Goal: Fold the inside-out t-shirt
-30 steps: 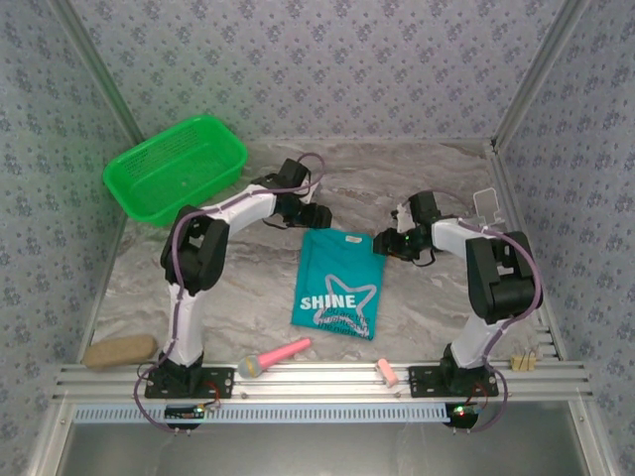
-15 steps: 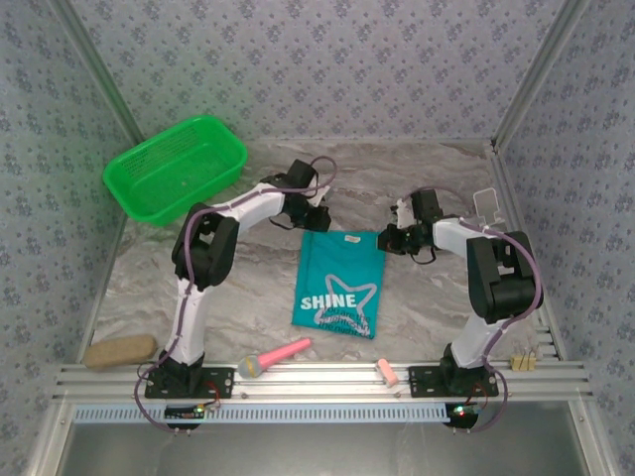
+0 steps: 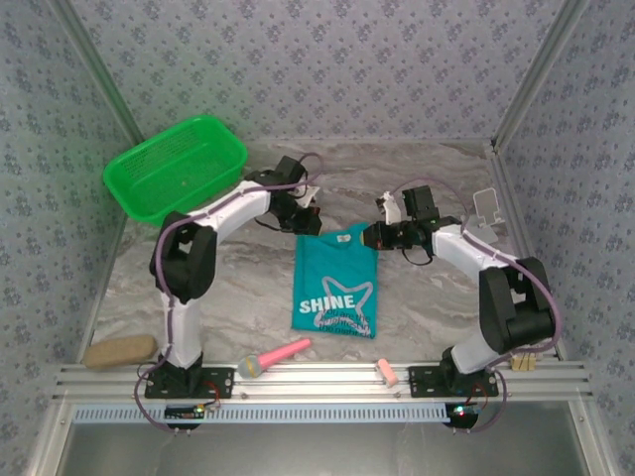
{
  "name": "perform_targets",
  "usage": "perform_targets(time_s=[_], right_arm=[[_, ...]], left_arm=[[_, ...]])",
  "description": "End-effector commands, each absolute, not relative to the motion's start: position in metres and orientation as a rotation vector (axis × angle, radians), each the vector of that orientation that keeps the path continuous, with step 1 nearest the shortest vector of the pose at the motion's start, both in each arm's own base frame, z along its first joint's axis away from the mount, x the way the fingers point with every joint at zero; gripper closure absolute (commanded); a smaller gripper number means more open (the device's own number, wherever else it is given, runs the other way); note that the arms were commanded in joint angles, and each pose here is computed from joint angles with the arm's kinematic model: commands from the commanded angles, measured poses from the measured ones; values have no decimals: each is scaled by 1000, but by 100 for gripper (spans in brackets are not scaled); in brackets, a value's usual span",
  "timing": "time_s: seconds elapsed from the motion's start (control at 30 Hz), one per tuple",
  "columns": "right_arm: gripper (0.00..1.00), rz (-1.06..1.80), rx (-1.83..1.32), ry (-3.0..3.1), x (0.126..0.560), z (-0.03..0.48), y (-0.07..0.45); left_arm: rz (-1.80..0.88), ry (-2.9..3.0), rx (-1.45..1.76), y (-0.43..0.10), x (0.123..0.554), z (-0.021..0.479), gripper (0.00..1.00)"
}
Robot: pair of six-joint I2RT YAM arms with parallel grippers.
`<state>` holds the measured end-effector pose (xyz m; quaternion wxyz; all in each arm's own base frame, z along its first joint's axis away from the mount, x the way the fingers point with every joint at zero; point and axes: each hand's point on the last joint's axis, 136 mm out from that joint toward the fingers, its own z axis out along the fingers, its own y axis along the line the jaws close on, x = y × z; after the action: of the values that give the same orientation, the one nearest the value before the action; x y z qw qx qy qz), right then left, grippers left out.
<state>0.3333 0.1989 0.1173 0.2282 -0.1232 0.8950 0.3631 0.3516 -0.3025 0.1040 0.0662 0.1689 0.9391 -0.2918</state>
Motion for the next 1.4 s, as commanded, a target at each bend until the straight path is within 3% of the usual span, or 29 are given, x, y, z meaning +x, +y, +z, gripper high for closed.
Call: perform_targets(time_s=[0.0, 0.1, 0.17, 0.23, 0.4, 0.63, 0.97, 1.0, 1.03, 1.37], right_arm=[[89, 1008, -316, 2513, 337, 101, 197], [79, 966, -217, 2609, 358, 61, 192], [63, 933, -147, 2633, 370, 42, 189], [48, 890, -101, 2653, 376, 40, 186], [38, 720, -114, 2646, 363, 65, 163], [34, 800, -266, 2713, 328, 68, 171], [33, 779, -327, 2697, 393, 65, 187], [32, 776, -328, 2705, 396, 62, 188], [31, 784, -335, 2708, 399, 59, 189], [30, 893, -375, 2841, 378, 30, 203]], left_arm=[[-947, 2866, 298, -281, 361, 111, 99], [-951, 2864, 295, -281, 380, 91, 84], [-939, 2890, 268, -279, 392, 73, 82], [-939, 2890, 207, -274, 404, 66, 65], [-766, 2803, 144, -241, 405, 96, 51], [-768, 2853, 126, -221, 353, 78, 43], [-793, 2844, 146, -241, 377, 50, 37], [-799, 2836, 161, -244, 379, 49, 12], [-803, 2827, 171, -247, 381, 47, 9], [-845, 2911, 201, -261, 371, 21, 17]])
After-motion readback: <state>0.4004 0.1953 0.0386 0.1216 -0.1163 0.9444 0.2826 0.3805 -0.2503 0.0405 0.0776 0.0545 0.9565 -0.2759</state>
